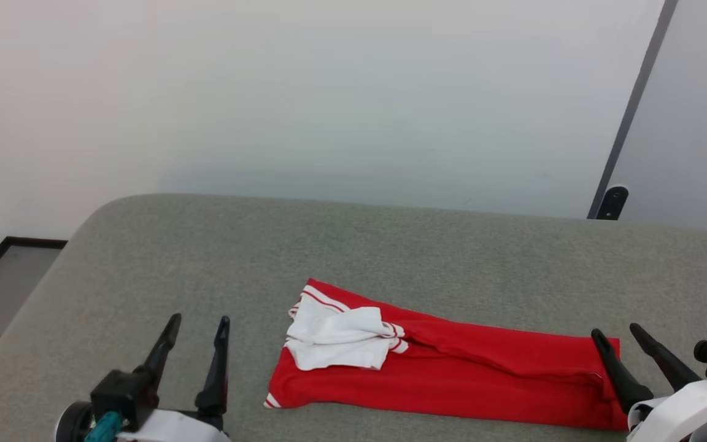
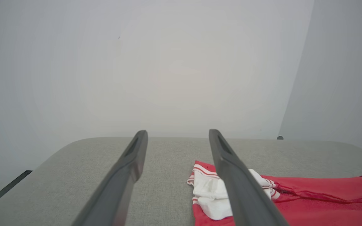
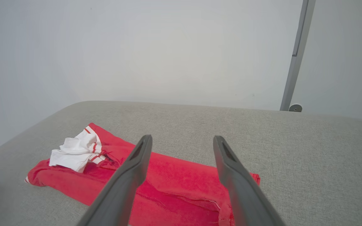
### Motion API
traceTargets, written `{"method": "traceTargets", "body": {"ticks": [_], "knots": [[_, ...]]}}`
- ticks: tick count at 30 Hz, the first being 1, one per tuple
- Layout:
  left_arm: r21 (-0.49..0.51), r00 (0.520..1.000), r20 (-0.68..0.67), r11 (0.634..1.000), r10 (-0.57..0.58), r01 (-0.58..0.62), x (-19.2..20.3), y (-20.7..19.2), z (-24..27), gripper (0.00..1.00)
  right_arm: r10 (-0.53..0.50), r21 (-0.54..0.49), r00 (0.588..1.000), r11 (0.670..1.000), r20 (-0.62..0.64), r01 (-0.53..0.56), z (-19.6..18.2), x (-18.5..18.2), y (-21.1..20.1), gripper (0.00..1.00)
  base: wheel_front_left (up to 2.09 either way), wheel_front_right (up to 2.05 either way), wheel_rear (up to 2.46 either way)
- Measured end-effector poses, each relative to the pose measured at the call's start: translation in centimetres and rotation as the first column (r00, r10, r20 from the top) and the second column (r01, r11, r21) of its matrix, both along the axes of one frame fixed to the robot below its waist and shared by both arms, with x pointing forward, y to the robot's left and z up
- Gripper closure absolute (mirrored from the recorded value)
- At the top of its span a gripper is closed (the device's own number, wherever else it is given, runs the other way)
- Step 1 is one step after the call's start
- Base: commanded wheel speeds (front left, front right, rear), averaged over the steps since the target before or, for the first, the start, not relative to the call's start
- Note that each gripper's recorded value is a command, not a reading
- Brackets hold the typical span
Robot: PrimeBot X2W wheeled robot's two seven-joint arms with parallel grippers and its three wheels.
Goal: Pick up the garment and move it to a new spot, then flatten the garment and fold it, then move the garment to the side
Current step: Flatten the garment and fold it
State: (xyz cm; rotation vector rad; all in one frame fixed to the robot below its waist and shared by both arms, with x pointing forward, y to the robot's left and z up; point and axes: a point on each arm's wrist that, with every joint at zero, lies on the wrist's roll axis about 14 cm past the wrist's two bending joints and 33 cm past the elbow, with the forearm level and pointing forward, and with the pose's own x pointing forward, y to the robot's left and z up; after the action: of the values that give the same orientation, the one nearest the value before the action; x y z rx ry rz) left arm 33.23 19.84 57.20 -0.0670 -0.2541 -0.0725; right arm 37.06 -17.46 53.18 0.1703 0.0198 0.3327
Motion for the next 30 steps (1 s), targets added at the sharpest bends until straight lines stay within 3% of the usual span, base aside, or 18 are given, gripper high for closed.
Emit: {"method": "traceTargets", "body": {"ticks": [5,18,24,30], "knots": [[0.006,1.0,0.008,1.0,-0.012,0.012,0.2,-0.2,-0.1,0.0,-0.004,-0.005,1.0,1.0,-0.018,0.004,-0.5,-0.5,-0.1,0.0,0.0,0.0,0.0],[-0.015,0.991,-0.016,0.991,-0.13,0.129,3.0,-4.4,-1.0,0.0,-0.148,-0.032,0.986,0.989,-0.082,0.146,-2.2,-1.9,-5.4,0.0,0.0,0.0,0.0],[0.003,0.995,-0.033,0.996,-0.09,0.09,4.3,-2.7,-1.5,0.0,-0.15,-0.07,0.972,0.988,-0.178,0.14,-3.5,-1.1,-5.9,0.0,0.0,0.0,0.0],[0.006,0.999,-0.032,0.999,-0.043,0.043,4.7,-0.7,-1.4,0.0,-0.161,-0.132,0.93,0.983,-0.33,0.124,-5.4,0.2,-6.8,0.0,0.0,0.0,0.0]]}}
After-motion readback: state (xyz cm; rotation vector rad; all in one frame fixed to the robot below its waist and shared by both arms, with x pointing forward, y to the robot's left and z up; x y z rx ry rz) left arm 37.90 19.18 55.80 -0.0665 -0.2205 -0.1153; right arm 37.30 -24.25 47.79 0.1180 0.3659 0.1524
